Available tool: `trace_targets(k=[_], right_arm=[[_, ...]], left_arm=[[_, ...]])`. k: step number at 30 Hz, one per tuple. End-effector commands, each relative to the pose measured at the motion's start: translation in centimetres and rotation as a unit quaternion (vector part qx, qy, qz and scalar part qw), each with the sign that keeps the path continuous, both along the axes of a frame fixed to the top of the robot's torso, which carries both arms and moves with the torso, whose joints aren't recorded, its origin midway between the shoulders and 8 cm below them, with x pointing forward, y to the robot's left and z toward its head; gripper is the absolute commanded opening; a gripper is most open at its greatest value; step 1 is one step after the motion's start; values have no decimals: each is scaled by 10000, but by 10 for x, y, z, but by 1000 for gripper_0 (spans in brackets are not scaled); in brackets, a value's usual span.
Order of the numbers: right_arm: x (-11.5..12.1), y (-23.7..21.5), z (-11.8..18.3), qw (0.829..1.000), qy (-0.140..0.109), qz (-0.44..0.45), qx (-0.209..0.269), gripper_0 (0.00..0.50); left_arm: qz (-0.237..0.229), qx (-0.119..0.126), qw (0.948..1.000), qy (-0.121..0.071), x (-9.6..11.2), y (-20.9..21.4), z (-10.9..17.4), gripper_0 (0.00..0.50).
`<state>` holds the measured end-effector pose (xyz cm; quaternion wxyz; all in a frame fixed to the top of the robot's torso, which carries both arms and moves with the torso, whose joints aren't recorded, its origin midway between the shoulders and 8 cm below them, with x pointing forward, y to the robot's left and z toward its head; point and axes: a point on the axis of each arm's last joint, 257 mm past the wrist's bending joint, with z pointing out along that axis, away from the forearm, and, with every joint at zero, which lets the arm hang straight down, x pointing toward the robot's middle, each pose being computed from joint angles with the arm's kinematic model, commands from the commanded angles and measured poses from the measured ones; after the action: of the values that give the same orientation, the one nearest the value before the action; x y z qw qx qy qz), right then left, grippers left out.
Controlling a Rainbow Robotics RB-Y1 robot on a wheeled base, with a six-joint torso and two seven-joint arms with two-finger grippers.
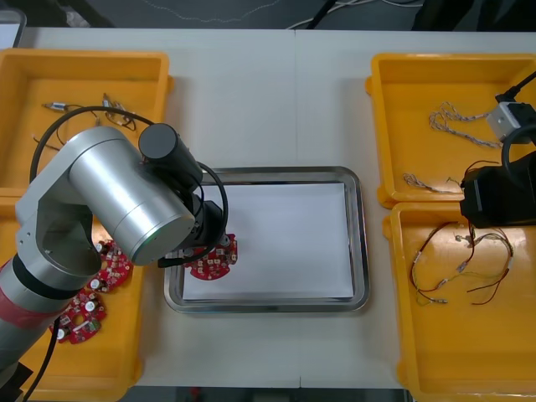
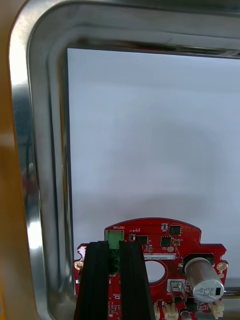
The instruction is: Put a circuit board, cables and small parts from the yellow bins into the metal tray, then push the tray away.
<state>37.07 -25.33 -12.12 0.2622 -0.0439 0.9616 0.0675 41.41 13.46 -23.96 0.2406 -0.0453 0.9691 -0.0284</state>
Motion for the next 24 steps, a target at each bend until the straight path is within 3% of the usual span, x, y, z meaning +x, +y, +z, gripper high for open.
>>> trace_targets(k=[1,7,10,24], right_arm=[[4,-6,10,9998,-112,-85,-146,0],[4,-6,10,9998,-112,-85,-146,0],[4,-6,10,9998,-112,-85,-146,0],[4,-6,10,9998,-112,-85,-146,0]], left_arm=[[-205,-93,9995,-239,7,-19,0,0],[-234,-96,9993,-259,8,-21,-10,0],[-236,15,9992,-319,8,-16,-18,0],[-201,105,9994,-278,3,3,-33,0]])
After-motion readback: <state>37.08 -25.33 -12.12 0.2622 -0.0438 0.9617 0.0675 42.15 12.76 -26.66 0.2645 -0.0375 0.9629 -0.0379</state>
